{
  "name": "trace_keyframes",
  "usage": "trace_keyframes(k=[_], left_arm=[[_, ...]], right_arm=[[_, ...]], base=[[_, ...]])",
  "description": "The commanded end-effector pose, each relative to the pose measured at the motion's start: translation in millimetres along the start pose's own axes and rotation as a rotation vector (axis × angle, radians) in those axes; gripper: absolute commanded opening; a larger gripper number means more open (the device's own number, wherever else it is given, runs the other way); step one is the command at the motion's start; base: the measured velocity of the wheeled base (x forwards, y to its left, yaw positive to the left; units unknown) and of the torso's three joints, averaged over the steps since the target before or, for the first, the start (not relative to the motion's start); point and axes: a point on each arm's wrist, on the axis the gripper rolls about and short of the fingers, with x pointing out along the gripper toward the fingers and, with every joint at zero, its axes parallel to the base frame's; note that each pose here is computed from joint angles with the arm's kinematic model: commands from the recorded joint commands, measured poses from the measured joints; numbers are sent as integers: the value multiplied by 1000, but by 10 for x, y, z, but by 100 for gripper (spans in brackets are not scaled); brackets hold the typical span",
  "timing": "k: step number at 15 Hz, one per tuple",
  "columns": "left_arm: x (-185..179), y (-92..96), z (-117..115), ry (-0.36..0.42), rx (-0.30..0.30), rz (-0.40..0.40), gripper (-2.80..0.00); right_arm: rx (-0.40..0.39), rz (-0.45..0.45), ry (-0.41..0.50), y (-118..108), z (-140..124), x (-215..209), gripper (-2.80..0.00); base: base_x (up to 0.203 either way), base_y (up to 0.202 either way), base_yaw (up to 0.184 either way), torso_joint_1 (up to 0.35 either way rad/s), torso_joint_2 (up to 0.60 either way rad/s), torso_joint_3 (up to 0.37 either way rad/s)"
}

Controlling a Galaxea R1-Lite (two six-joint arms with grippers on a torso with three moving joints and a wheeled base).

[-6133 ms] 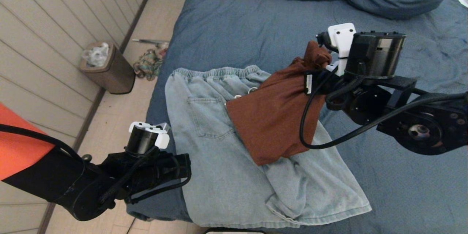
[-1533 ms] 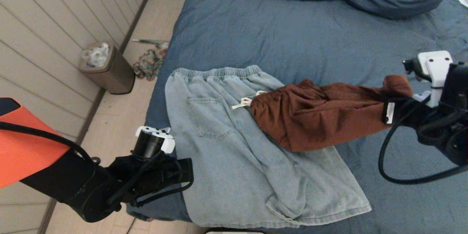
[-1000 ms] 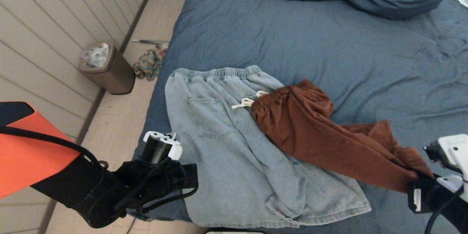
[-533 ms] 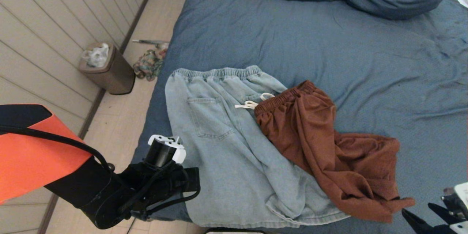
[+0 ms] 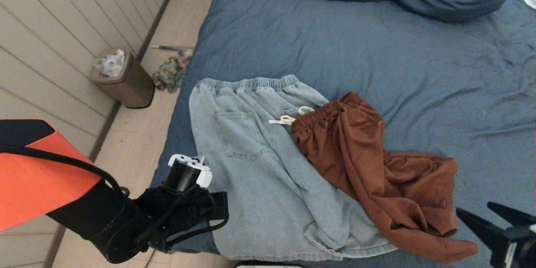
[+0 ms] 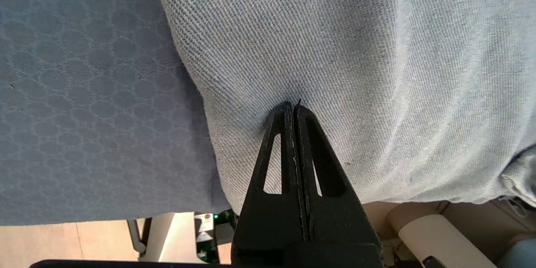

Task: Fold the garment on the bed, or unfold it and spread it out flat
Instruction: Unford the brown shorts

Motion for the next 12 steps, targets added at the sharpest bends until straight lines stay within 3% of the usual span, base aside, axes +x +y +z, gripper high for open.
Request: trace_keyframes(k=[1,4,7,9,12], left_arm=[[-66,-23,36,-22,-5,-15,-280],[-144,-65,75,-40,-4,-34,-280],[-215,-140,199,-84,1,-60,-280],[-230,-244,360,-108,10,-77,-280],[-281,-601,612,-101,46,-122,-280]], right_arm=[[92,28,34,93,348,319,-280],[237,62,108,252,605,826,-280],[412,63,204,329,562,1181,-280],[460,11,211,142,533,1241,-280],[553,-22,182,-241,566,1218,-280]], base=[[0,0,0,0,0,0],[0,0,0,0,0,0],[0,0,0,0,0,0],[0,0,0,0,0,0],[0,0,0,0,0,0]])
